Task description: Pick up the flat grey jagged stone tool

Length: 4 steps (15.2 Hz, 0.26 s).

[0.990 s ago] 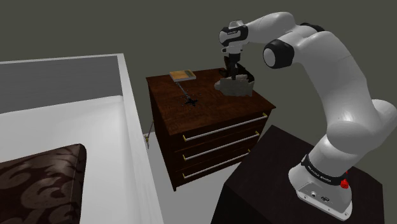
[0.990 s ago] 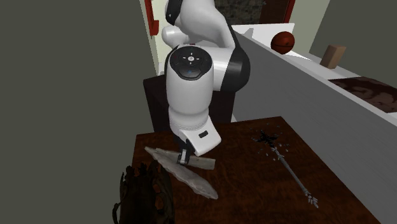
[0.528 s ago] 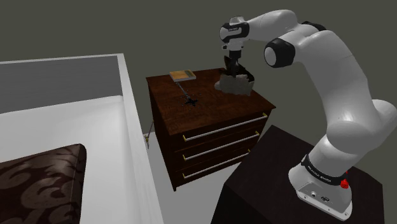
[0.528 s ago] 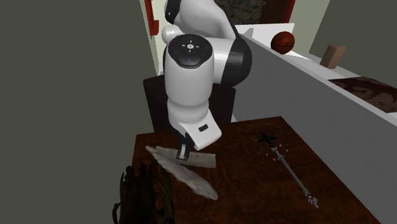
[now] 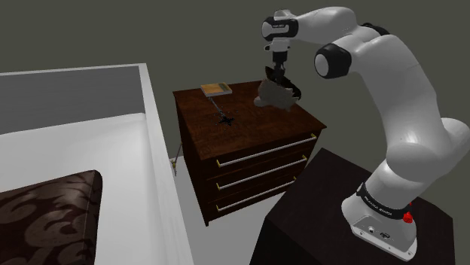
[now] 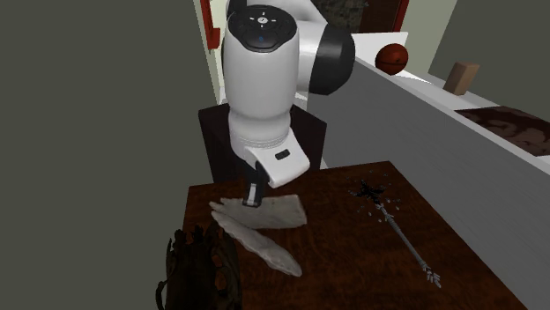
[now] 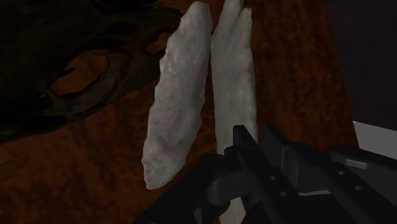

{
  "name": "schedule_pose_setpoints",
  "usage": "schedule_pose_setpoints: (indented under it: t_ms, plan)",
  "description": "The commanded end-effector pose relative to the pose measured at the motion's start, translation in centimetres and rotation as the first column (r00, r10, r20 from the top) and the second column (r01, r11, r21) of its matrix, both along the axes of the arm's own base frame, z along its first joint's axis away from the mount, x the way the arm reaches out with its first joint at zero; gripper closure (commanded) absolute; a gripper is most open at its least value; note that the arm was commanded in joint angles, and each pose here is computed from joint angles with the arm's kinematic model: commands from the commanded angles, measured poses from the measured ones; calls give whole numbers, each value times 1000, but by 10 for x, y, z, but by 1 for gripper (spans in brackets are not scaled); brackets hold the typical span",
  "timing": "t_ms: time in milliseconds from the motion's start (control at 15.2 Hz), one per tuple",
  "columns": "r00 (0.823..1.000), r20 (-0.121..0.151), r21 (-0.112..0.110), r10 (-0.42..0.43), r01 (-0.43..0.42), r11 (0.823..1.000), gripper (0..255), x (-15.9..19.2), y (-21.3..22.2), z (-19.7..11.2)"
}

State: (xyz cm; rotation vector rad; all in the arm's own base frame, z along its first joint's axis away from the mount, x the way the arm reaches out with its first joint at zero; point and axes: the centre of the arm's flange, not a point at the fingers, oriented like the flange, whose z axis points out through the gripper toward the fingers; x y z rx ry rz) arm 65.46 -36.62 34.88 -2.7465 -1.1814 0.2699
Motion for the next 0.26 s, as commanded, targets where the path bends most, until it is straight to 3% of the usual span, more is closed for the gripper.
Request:
schedule_pose_setpoints:
  t_ms: [0,198]
  plan:
    - [1000,0,0,0,0,1000,255,0,0,12]
    - [1000,0,0,0,0,1000,255,0,0,18]
